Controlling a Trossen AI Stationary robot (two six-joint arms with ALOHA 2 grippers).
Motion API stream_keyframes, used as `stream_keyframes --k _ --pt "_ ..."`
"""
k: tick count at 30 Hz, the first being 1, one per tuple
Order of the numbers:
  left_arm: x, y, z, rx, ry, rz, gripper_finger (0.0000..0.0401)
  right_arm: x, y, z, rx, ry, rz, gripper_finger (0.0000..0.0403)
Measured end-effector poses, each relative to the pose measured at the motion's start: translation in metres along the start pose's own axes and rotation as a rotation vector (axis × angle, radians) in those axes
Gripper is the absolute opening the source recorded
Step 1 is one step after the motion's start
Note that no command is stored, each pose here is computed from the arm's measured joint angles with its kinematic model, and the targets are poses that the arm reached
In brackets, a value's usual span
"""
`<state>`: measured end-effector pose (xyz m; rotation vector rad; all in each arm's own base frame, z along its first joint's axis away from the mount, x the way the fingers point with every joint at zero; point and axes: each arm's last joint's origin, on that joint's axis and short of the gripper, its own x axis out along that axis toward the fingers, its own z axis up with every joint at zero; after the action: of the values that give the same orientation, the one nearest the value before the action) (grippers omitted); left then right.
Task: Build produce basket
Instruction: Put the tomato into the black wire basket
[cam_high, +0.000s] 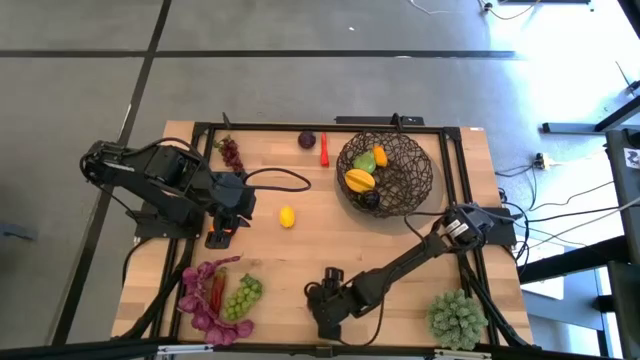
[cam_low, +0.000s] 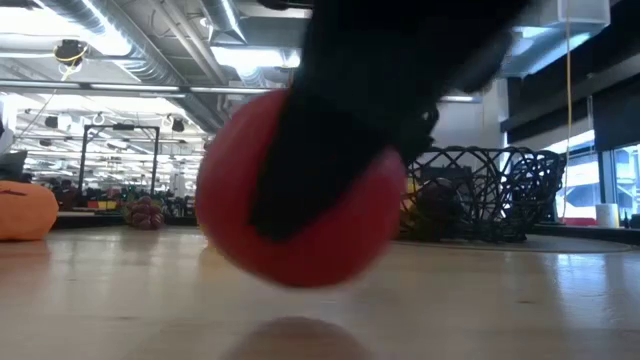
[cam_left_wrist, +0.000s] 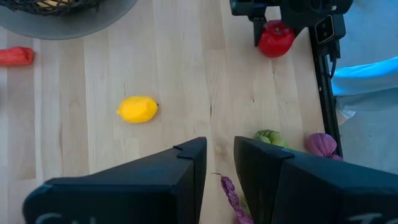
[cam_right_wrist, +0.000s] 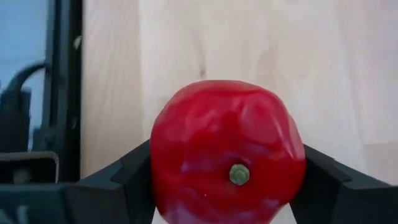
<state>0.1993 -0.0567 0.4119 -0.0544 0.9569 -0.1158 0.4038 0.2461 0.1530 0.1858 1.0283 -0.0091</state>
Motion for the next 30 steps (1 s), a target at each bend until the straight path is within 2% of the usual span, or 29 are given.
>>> stream_keyframes --k 3,6,16,24,27,30 --pt "0.0 0.0 0.0 0.0 0.0 0.0 0.0071 -0.009 -0.003 0.012 0.046 0.014 -0.032 0.026" --pt "0.0 0.0 0.0 0.0 0.0 0.0 0.0071 -0.024 -0.009 0.025 0.098 0.037 -0.121 0.026" --pt "0.0 0.0 -0.002 0.0 0.016 0.003 0.0071 -0.093 -0.029 0.076 0.281 0.032 -0.27 0.026" --pt "0.0 0.0 -0.002 -0.032 0.017 0.004 0.0071 -0.141 -0.057 0.089 0.43 -0.009 -0.5 0.026" --pt "0.0 0.0 -0.001 -0.033 0.015 0.004 0.0071 -0.154 -0.071 0.09 0.5 -0.006 -0.55 0.026" --pt "0.0 0.0 -0.001 -0.033 0.013 0.005 0.0071 -0.164 -0.084 0.098 0.528 -0.037 -0.543 0.026"
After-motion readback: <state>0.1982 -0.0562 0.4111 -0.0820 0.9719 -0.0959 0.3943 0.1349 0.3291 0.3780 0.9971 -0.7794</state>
